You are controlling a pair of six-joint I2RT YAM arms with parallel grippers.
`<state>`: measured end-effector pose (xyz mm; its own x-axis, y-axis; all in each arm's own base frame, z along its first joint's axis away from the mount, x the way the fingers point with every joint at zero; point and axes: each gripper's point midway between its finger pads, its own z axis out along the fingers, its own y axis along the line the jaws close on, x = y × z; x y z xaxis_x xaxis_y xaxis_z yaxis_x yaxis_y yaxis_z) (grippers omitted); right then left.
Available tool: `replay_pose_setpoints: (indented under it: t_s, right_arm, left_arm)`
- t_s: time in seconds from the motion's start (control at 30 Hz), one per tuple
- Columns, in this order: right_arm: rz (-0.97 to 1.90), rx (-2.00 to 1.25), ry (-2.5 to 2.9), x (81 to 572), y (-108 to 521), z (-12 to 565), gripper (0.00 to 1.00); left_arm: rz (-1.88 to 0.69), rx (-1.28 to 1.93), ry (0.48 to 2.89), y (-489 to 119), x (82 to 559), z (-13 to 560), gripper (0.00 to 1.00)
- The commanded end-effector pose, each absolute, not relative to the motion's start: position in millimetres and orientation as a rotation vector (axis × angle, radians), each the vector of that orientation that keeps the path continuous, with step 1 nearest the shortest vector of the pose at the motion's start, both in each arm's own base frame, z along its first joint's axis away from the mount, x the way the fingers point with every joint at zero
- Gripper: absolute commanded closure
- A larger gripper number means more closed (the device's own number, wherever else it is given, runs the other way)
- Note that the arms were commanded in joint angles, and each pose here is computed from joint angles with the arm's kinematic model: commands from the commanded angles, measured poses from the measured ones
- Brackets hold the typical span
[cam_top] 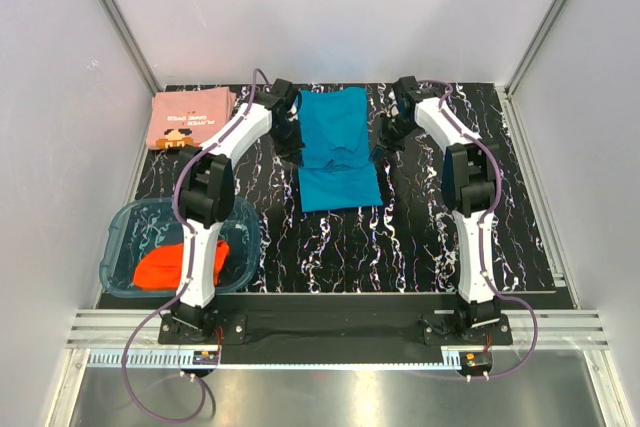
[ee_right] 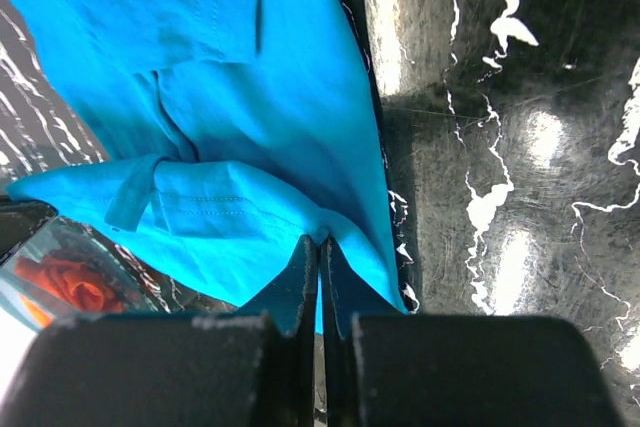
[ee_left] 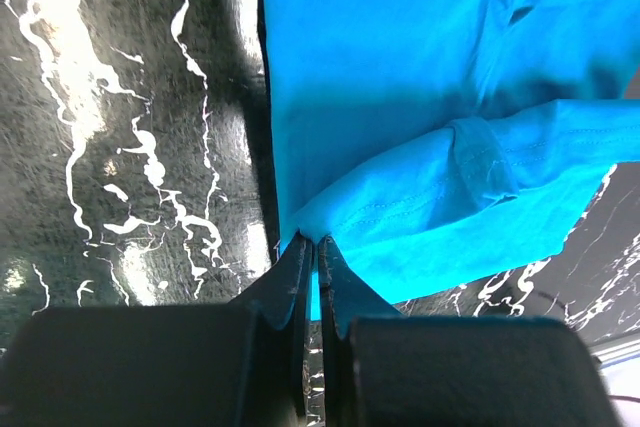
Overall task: Fold and stack the t-shirts
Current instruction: Fold the tshirt
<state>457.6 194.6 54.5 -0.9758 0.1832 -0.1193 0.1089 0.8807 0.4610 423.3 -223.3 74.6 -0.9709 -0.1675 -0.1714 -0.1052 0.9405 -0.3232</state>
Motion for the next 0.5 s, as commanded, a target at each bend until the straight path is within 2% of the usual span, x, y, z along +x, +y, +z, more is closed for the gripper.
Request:
replay_pose_setpoints:
  t_s: [0.0, 0.47]
  right_arm:
    - [0.759, 0.222, 2.831, 473.0, 193.5, 71.6, 1.00]
    - [0.807, 0.257, 2.855, 484.6, 191.1, 49.0, 1.00]
  left_arm:
    - [-0.537, -0.194, 2.828, -229.2, 441.3, 91.2, 0.96]
    - [-0.555, -0.247, 2.841, -225.2, 457.5, 72.7, 0.89]
